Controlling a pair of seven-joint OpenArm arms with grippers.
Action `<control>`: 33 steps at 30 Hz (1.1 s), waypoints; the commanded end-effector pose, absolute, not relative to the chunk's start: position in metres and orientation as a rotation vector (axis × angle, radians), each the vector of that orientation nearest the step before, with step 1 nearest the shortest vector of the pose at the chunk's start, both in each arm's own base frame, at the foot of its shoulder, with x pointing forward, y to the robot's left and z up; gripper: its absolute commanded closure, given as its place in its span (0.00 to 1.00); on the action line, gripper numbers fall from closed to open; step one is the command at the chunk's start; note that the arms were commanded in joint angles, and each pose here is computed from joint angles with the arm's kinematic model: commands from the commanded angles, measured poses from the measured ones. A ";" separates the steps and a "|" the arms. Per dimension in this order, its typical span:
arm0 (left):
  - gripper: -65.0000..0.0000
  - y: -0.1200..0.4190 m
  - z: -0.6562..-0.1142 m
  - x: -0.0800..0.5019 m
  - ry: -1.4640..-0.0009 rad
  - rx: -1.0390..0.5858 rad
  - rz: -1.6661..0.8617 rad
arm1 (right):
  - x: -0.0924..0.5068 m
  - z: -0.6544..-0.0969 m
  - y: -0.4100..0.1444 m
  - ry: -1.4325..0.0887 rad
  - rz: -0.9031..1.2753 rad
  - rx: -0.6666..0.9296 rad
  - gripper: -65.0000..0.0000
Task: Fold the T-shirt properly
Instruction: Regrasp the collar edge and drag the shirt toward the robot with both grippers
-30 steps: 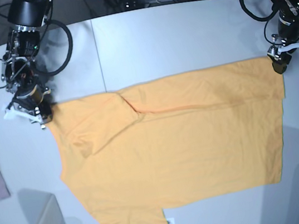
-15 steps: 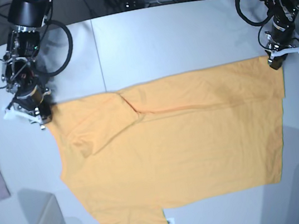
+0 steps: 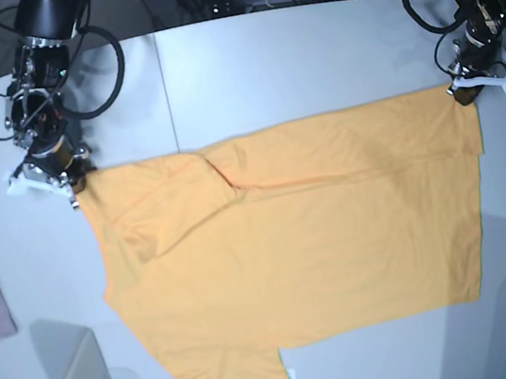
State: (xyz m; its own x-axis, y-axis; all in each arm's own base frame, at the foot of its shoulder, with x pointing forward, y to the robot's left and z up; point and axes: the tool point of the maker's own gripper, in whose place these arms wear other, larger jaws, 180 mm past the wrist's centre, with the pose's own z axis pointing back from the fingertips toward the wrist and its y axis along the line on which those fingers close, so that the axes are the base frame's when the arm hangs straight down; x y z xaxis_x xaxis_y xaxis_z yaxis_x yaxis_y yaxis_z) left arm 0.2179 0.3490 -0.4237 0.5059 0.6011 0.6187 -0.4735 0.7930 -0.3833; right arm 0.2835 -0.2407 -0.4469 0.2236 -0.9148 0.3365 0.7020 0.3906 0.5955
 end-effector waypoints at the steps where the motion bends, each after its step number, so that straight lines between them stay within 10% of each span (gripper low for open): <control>1: 1.00 0.359 -0.402 0.227 -0.873 -0.149 0.612 | 0.282 -0.443 -0.245 -0.724 -1.146 0.334 1.00; 33: 1.00 0.350 -0.390 0.126 -0.712 -0.021 0.435 | 0.162 -0.422 -0.251 -0.689 -1.042 0.186 1.00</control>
State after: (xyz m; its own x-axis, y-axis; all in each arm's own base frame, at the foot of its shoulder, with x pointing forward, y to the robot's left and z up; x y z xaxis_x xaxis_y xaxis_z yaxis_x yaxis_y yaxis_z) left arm 0.1209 0.3458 -0.4001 0.6841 0.4140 0.6005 -0.3946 0.9025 -0.1727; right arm 0.1589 -0.2454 -0.4303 0.3227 -0.8557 0.4044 0.7461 0.4929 0.4477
